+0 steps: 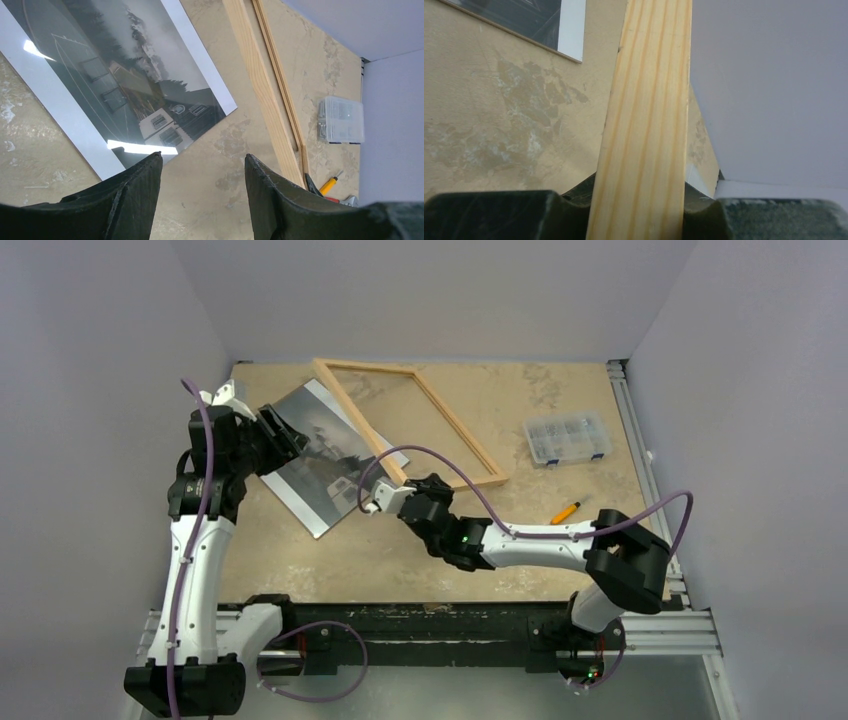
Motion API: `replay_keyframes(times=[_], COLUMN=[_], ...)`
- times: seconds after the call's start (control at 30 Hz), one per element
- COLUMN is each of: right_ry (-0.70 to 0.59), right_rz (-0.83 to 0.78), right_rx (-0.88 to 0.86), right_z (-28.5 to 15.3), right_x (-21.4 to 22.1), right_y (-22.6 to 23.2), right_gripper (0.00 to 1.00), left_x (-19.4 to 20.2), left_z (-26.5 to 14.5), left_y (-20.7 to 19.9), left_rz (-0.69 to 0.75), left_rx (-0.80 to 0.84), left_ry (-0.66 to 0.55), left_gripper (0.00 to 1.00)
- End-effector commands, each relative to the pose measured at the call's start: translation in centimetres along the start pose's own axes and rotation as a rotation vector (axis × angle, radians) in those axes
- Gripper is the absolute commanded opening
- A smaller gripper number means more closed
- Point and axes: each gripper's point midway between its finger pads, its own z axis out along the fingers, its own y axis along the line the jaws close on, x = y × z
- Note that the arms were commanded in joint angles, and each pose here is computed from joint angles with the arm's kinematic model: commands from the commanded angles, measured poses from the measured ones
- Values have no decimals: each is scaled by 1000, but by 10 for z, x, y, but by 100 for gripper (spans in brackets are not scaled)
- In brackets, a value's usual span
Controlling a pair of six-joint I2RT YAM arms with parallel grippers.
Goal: Take the photo out of the frame
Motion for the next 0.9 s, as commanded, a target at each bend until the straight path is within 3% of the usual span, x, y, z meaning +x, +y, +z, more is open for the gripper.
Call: replay_keyframes(times=[0.0, 0.33, 0.7, 0.87], right_ry=[283, 520, 437, 462], right_rz=[3, 45, 53, 47], right_rx=[-79, -47, -86, -94], right_z=[-27, -70, -36, -15], right_x=[57, 85, 63, 72], right_y=[26, 38, 71, 76], right_gripper=[0, 0, 0, 0], left_x=[-8, -7, -6, -6], left_z=[-1, 0, 0, 1], left_y=[-8, -8, -7, -7], left_rz=[19, 1, -3, -1], left_rx=[48, 67, 65, 64], left_ry=[-36, -33, -39, -38], left_gripper=[59, 59, 59, 59])
